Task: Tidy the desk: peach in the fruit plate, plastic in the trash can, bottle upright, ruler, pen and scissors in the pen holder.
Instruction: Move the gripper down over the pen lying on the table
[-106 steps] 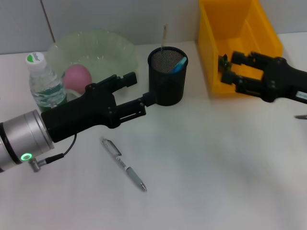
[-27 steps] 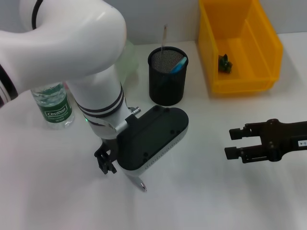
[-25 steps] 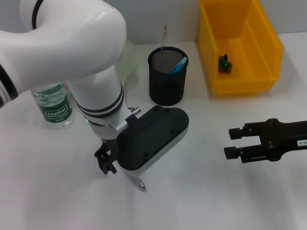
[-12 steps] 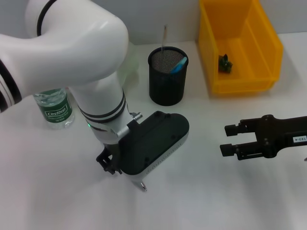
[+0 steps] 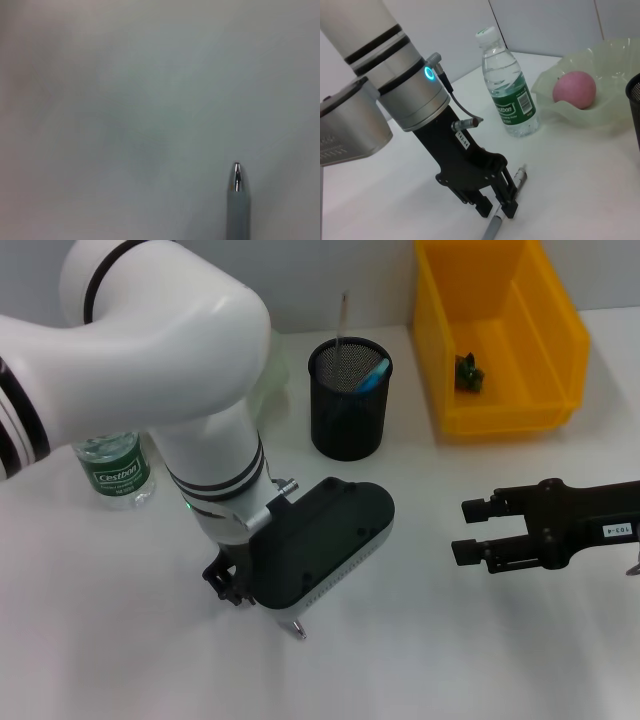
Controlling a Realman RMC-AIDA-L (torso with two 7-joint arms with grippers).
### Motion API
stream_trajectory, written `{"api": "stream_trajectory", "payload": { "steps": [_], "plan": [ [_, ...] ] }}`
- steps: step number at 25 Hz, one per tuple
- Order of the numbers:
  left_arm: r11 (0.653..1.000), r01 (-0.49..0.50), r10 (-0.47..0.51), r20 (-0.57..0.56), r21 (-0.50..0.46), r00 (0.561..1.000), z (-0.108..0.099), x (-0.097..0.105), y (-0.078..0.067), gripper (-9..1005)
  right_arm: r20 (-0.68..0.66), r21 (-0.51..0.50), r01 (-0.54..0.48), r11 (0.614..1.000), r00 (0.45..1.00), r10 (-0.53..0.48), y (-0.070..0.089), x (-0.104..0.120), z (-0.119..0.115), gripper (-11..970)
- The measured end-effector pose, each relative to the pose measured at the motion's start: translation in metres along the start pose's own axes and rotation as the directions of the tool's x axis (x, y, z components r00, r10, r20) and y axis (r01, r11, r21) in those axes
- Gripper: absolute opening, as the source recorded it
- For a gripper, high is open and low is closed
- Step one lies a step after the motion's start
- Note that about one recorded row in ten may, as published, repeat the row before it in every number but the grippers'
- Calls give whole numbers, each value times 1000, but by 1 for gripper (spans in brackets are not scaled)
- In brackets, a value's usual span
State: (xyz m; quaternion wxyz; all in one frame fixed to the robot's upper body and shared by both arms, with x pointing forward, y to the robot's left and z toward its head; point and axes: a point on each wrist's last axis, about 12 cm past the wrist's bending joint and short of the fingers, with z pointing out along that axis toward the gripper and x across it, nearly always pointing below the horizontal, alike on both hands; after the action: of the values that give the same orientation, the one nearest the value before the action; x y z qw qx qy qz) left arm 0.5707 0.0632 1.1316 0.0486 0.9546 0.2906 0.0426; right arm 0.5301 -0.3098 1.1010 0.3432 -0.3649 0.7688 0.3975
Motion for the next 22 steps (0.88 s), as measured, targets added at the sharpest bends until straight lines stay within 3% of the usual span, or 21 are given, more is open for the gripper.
{"api": "stream_trajectory", "payload": {
  "steps": [8,19,22],
  "plan": [
    [1000,1,-1,3,1,1000,2,0,0,423,1,-1,7,1000,1000,-7,0,-2,2,735],
    [1000,11,-11,13,-4,1000,5,1,0,228,3,5,11,1000,1000,-11,-2,-3,3,734],
    [1000,12,-12,13,-6,1000,5,1,0,231,3,4,12,1000,1000,-12,-2,-4,3,734]
  ]
}}
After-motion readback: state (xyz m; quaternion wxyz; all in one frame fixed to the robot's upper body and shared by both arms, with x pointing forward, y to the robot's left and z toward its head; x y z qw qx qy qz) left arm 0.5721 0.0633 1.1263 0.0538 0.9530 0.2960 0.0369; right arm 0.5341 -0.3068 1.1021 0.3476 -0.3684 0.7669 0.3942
